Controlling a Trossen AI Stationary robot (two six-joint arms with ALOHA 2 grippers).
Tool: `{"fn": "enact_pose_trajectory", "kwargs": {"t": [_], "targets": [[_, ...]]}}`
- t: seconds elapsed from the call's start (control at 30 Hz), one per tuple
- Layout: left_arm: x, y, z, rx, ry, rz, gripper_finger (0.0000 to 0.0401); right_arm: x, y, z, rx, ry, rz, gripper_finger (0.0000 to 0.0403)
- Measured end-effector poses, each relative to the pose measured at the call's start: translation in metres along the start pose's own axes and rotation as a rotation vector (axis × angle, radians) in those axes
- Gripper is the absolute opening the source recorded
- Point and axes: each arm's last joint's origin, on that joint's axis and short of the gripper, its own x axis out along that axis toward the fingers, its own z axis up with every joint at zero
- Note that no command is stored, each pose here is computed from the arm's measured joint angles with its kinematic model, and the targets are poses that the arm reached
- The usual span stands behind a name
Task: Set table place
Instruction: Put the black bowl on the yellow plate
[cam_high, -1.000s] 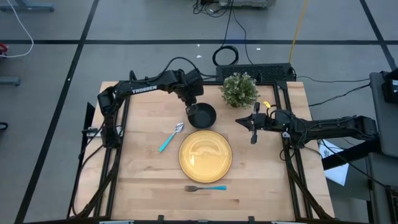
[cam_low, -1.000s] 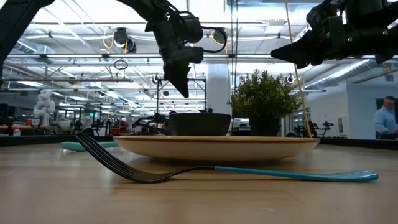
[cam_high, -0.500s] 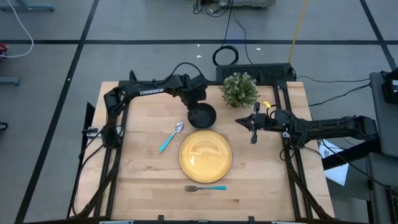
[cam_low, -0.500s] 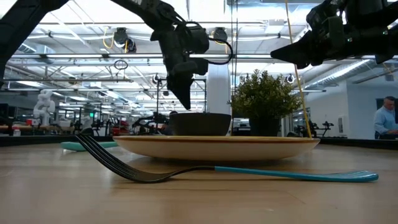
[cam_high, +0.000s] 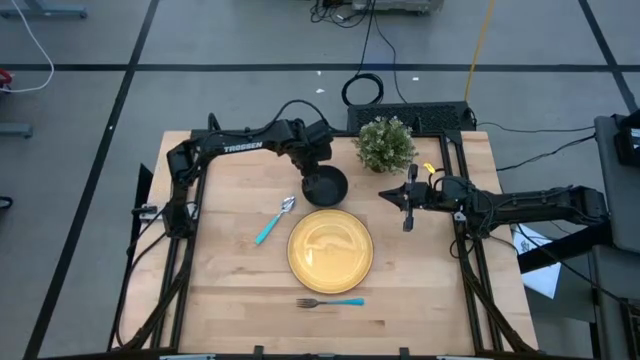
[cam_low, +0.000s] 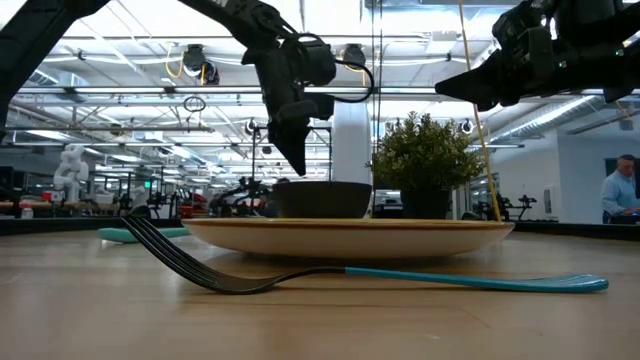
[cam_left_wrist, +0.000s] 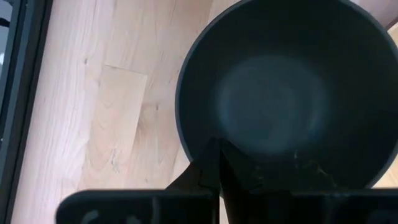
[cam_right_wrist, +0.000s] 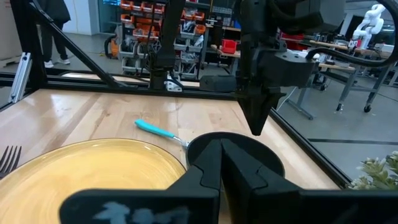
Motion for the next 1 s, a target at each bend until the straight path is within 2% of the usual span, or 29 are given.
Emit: {"fn": "enact_pose_trajectory", "kwargs": {"t": [0.27,0.43,0.87,1.0], "targets": [[0.0000,0.0000,-0.0002,0.002,0.002,0.000,0.0025,0.0000,0.0000,0.0000,0.009,0.000,0.000,0.0000],[0.0001,-0.0002,-0.0015,0.017,0.015,-0.002,0.0051,0.0000,0.0000,0.0000,0.022,0.000,0.000,0.0000],[0.0001,-0.0005,-0.0015,0.019,0.016,-0.001,0.0180,0.0000,0.0000,0.0000,0.024,0.000,0.000,0.0000],[0.0001,0.0001,-0.0014,0.004,0.023,0.051,0.0226,0.0000,0.0000,0.0000,0.025,0.000,0.000,0.0000]]}}
